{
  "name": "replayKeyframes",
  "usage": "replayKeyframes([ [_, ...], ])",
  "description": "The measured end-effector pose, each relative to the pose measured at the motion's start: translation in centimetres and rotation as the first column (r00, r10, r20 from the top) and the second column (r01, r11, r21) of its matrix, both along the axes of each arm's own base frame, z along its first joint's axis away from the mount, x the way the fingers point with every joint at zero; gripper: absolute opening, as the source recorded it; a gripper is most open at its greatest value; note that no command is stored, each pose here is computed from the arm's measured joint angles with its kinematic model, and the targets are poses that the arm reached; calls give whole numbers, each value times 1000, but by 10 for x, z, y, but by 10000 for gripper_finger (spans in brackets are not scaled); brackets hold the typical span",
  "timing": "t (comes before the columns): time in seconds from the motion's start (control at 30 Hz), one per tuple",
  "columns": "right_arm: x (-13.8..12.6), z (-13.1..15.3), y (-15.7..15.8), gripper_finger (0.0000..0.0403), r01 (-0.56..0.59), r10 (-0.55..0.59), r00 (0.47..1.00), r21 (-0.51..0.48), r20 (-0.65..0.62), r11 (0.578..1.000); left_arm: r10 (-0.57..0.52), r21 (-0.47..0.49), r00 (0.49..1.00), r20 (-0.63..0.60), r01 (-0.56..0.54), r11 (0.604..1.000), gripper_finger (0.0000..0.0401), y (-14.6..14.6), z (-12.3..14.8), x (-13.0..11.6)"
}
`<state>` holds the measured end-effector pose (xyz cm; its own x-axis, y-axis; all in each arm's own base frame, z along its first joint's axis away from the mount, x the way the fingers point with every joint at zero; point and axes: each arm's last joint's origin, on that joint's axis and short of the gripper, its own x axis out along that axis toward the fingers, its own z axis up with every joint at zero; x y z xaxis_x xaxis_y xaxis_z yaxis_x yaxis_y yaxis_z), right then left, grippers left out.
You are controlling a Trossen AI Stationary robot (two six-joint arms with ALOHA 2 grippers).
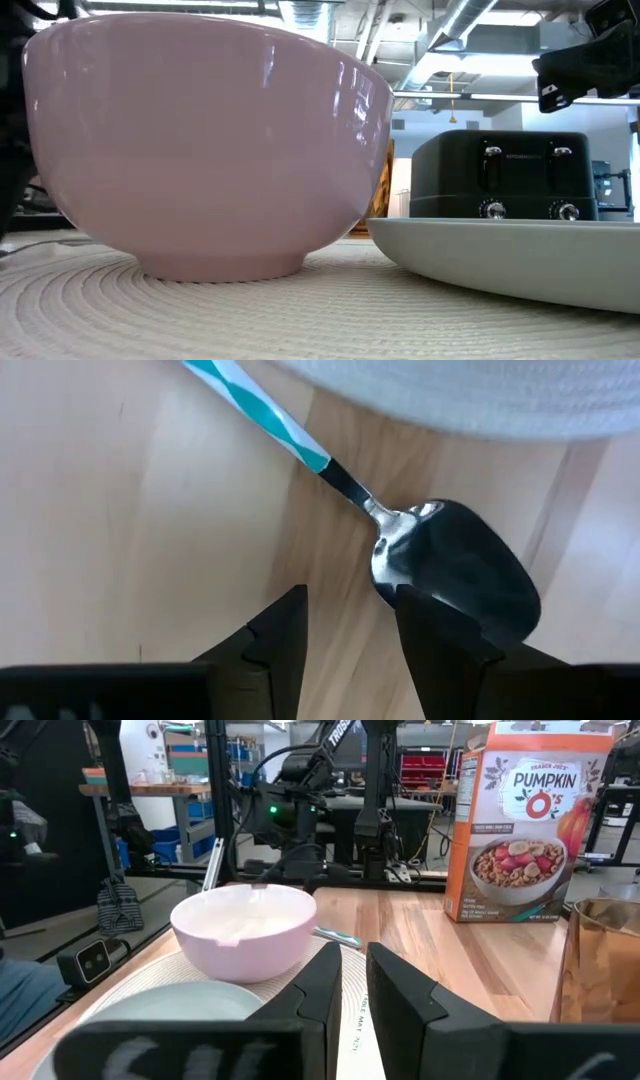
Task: Arrange a breakfast setting
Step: Move the spoon to the left side of the white table mat
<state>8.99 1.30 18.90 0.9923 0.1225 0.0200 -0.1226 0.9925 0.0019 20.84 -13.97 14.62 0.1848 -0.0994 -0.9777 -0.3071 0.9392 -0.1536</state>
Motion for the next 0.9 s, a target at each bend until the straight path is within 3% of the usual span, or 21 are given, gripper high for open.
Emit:
replayKeyframes([
  [0.63,0,0,0,75,0,0,1000,0,0,1000,94,-138,991,92,-80,987,139,-17,4,6],
  [0.9,0,0,0,75,0,0,1000,0,0,1000,56,-162,996,68,-45,986,139,-26,4,-1],
])
